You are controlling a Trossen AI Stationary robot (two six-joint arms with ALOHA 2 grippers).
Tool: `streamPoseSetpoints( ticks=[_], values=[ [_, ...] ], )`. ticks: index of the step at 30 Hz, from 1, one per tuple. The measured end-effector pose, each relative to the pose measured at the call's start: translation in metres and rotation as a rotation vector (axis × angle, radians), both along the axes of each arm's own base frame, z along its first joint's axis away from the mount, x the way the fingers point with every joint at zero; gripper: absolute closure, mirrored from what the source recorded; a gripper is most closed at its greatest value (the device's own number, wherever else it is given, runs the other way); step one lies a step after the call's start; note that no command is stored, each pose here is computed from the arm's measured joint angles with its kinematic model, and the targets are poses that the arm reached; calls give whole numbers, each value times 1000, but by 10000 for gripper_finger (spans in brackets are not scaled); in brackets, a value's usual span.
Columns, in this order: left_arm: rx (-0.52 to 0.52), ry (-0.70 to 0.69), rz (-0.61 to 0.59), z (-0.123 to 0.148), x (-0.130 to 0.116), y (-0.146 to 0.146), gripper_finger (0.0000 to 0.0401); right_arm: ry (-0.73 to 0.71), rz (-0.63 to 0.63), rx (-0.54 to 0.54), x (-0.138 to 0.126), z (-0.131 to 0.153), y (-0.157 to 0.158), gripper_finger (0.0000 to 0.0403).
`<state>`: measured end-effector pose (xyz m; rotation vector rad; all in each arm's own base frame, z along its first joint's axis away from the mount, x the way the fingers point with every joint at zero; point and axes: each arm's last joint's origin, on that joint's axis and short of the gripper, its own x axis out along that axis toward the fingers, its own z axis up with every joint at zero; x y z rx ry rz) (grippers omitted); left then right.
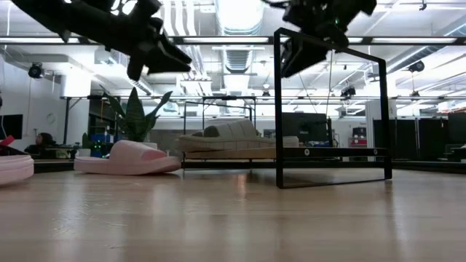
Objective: Pick and place slides into the shelf
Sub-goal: Put the gray slide on the shelf
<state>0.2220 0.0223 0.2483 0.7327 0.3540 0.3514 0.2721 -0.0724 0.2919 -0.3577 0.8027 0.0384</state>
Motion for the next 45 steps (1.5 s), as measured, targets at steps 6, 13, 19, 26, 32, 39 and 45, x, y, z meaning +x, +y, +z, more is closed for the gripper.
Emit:
streamPoseSetpoints(
  ticks=[6,13,19,26,32,39,45],
  values=[
    [4,-60,2,9,-11,0,376,-2,79,74,10,-21,-18,370],
    [8,-91,21,14,-17,0,388,32,130,142,48,-26,-29,394],
    [19,-98,89,13,-22,1,400,142,180,295,76,-23,-35,394],
    [23,-107,119,11,-29,2,401,352,231,370,104,-50,-38,394],
    [31,-123,167,13,-33,3,401,402,249,390,116,-63,-39,394],
    [33,-157,189,19,-39,3,401,411,290,374,119,-67,-31,394],
    [32,-179,189,23,-43,3,401,414,280,373,121,-72,-33,395]
  ],
)
